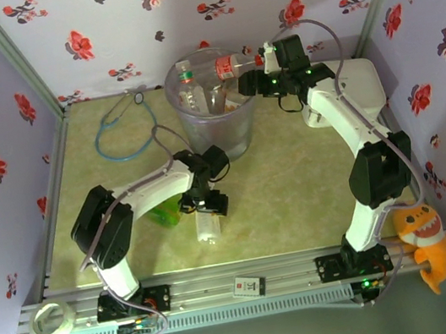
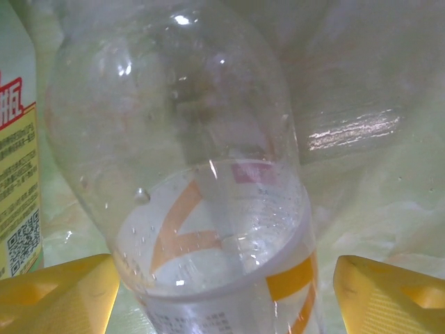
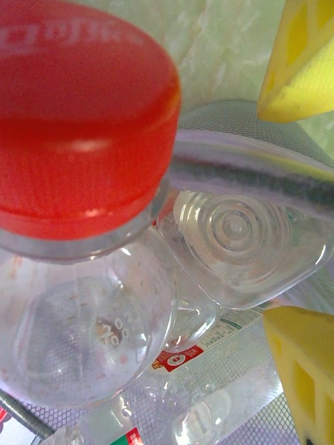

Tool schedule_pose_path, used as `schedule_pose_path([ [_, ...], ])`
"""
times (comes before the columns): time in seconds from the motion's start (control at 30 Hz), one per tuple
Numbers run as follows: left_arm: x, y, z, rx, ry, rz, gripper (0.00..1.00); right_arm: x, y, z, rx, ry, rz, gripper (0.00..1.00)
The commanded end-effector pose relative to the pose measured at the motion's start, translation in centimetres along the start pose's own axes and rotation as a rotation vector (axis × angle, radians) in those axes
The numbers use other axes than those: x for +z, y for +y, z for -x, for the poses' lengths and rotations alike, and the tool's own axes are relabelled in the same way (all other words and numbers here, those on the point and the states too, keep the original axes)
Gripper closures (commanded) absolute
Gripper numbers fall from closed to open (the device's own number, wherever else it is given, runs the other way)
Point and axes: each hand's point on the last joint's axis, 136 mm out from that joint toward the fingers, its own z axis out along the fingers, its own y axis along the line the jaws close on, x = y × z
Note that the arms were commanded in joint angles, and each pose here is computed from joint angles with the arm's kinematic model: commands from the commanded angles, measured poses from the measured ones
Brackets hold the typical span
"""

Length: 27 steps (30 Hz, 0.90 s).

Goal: Put the plastic bottles in the bin

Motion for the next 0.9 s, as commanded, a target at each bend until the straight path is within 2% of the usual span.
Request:
schedule_pose_path([
  [0.0,0.6,-0.1,0.5,0.021,-0.002,0.014,0.19,0.8,-0.1,-1.1,-0.009,0.033,0.008,0.29],
  [0.23,2.3,0.0,1.0,-0.007,-0.013,0.008,0.26,1.0,-0.2,-1.3,-0.006,0.039,0.009,0.29],
  [0.4,3.5,0.3,0.7,-0.006,0.008,0.017,0.24,0.9,-0.2,-1.3,-0.007,0.039,0.007,0.29],
  [0.53,3.8,0.3,0.6,-0.004,0.016,0.012,0.34,1.0,-0.2,-1.4,-0.004,0.041,0.010,0.29],
  [0.67,2.1,0.4,0.6,-0.008,-0.016,0.004,0.36,1.0,0.0,-1.5,-0.006,0.040,0.012,0.29],
  [0.87,-3.2,-0.6,1.2,0.004,-0.125,-0.087,0.37,0.8,0.2,-1.3,-0.009,0.034,0.015,0.29],
])
